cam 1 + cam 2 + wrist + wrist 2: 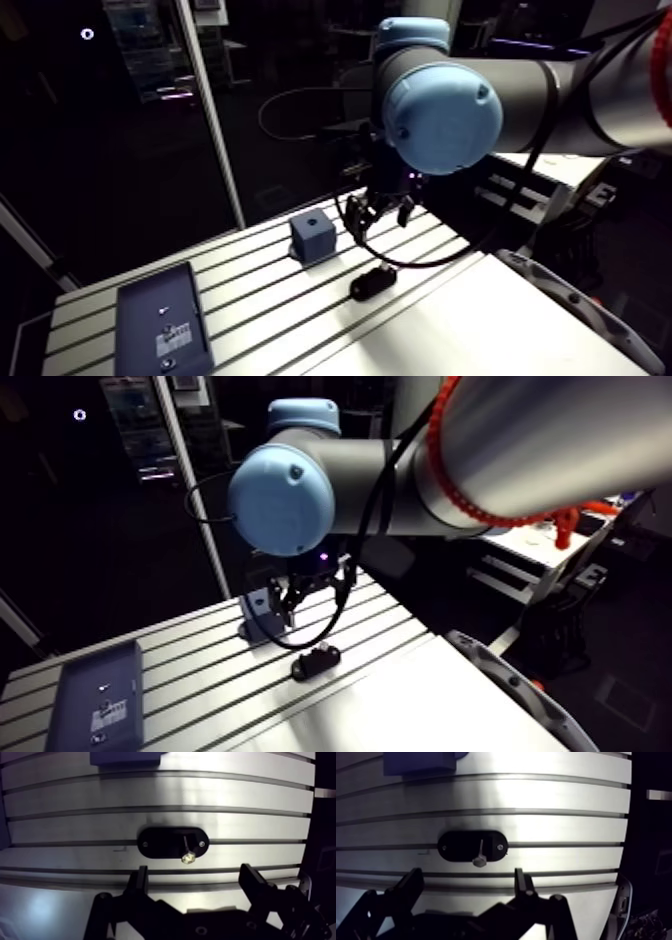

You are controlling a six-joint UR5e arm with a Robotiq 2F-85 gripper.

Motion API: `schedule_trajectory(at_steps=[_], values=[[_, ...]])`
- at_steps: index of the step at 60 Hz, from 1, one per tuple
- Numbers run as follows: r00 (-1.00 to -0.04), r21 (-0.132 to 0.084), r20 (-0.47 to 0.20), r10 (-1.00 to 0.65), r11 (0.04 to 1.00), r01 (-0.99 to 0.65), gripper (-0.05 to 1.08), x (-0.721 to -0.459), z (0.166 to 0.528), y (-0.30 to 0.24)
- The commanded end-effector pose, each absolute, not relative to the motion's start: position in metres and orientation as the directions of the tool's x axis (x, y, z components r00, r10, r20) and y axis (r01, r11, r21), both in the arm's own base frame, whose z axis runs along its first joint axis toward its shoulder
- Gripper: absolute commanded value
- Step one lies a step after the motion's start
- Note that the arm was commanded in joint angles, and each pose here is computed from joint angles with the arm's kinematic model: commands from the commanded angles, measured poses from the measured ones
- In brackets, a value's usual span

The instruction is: Pick up the M10 bolt and insert it into the hex recess until seated.

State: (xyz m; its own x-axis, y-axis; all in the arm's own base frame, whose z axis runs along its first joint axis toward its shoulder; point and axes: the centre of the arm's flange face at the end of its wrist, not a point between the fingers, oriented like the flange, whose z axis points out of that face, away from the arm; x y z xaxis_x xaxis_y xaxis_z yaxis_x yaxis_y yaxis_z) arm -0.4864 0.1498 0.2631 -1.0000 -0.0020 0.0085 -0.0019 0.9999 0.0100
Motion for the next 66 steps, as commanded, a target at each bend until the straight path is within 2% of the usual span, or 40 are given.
schedule_trajectory(at_steps=[1,12,30,55,66], values=[[-1.0,0.002,-0.004,0.001,1.0,0.001,0.12,-0.484,0.245,0.15],[-1.0,0.003,-0.003,0.013,1.0,0.013,0.23,-0.481,0.243,0.155],[-1.0,-0.003,-0.011,0.019,1.0,0.019,0.27,-0.48,0.236,0.16],[-0.999,-0.017,-0.033,0.019,1.0,0.019,0.41,-0.479,0.222,0.159],[-1.0,-0.006,-0.019,0.019,1.0,0.019,0.43,-0.479,0.218,0.159]])
